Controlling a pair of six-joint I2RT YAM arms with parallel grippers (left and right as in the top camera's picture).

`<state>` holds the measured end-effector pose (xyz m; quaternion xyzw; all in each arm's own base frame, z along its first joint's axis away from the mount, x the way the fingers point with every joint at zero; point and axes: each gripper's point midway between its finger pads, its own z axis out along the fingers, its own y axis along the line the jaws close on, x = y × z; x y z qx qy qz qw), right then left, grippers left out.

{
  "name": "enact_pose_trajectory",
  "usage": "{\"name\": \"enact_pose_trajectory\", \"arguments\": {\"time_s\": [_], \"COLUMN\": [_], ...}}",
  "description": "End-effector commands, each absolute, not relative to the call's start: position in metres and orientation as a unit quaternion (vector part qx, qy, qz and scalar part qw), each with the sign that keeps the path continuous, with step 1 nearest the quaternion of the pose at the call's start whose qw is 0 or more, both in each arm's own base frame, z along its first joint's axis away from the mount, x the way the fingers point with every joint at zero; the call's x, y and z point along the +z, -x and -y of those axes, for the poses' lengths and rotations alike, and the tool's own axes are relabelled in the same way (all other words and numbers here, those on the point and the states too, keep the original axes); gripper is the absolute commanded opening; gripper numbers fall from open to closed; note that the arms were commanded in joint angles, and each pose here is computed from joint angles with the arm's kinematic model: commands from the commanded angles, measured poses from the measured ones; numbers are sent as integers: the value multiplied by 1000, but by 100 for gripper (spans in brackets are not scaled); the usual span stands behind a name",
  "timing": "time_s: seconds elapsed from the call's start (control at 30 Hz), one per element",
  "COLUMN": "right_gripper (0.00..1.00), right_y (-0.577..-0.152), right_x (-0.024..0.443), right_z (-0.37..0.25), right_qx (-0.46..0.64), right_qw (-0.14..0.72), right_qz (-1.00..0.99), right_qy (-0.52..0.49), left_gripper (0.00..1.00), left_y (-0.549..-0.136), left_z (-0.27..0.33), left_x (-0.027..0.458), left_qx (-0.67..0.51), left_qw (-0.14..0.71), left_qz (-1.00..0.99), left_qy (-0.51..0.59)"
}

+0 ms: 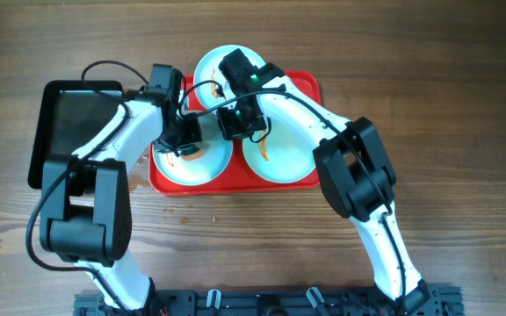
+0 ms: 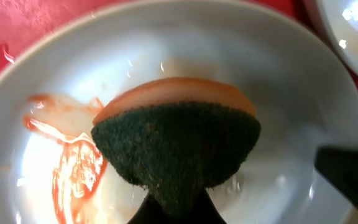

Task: Clean dirty plates on tray and stack at the side
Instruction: 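Scrub the lower-left plate with the sponge while the right gripper holds it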

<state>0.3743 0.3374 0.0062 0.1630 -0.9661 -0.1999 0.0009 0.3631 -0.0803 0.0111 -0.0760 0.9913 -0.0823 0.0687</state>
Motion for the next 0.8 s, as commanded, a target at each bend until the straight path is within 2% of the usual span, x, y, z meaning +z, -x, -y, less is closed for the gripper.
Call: {"name": "enact_pose_trajectory", "arguments": {"time_s": [0.0, 0.1, 0.17, 0.33, 0.47, 0.67, 0.77], "right_gripper": [4, 4, 4, 4, 4, 4, 4], "right_y": [-365, -365, -365, -363, -362, -363, -363], "right_x": [-5, -5, -5, -5, -5, -5, -5], "right_z": [-340, -340, -340, -339, -339, -339, -340], "right_qx": [-205, -205, -204, -204, -203, -204, -204], "right_qw": [29, 30, 32, 36, 37, 36, 35], "right_qz": [967, 968, 969, 969, 969, 969, 969], "right_qy": [-147, -145, -136, -136, -135, -135, -136], "left_gripper": [4, 4, 4, 4, 4, 4, 4], "left_y": [-354, -345, -337, -303, -303, -339, -349], "left_z": [75, 73, 59, 30, 10, 27, 54], "left_x": [-12, -27, -31, -32, -26, 23, 39], "left_qx": [-69, -69, -28, 52, 112, 59, -23], "left_qw": [77, 78, 69, 7, 13, 94, 121], "left_qz": [-992, -992, -995, -996, -991, -990, -989], "left_qy": [67, 67, 71, 74, 72, 92, 87]}}
